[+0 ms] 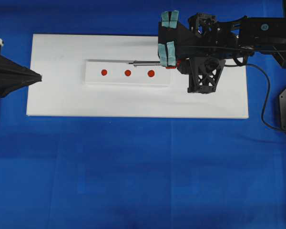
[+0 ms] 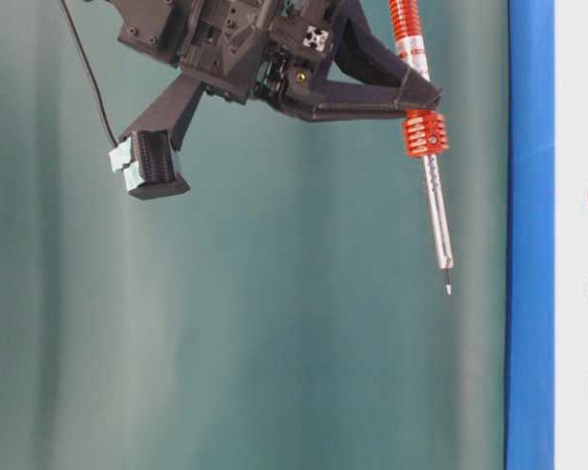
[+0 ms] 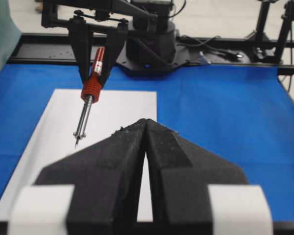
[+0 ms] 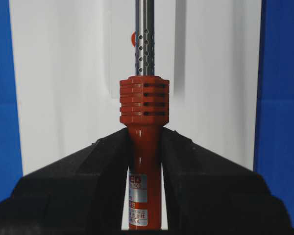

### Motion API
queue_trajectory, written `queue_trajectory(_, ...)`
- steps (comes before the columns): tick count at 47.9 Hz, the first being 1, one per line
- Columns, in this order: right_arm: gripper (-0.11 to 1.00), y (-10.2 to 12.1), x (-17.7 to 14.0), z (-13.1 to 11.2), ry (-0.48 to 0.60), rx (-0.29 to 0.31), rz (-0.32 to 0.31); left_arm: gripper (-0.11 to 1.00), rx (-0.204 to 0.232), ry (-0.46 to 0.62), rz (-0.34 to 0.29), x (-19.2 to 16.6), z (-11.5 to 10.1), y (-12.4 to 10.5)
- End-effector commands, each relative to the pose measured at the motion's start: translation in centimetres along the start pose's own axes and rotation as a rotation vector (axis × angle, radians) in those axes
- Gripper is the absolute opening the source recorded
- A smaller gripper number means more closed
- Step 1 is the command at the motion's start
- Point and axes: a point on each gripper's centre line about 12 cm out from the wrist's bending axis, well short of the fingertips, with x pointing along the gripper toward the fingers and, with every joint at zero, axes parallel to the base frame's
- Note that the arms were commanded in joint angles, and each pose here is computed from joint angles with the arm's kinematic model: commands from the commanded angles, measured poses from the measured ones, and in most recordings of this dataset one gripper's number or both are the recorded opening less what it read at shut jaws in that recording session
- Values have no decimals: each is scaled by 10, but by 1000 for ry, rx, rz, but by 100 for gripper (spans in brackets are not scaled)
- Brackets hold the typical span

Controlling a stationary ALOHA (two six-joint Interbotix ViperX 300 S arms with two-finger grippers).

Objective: Touch the tip of the soldering iron to the mark.
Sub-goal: 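Raise the iron tip off the strip and shift right, then lower the iron tip onto the middle red dot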

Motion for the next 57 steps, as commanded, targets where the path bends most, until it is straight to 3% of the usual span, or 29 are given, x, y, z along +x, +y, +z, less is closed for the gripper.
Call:
queue_trajectory(1,7,0,-12,6,-40,2,-2,0,0,-9,3,1,3,1)
queue_trajectory(45,7,0,-10,5,-37,2,-2,0,0,-11,1,1,4,0)
queue_trajectory(57,7,1,9,3,3,1,2,0,0,-11,1,1,4,0)
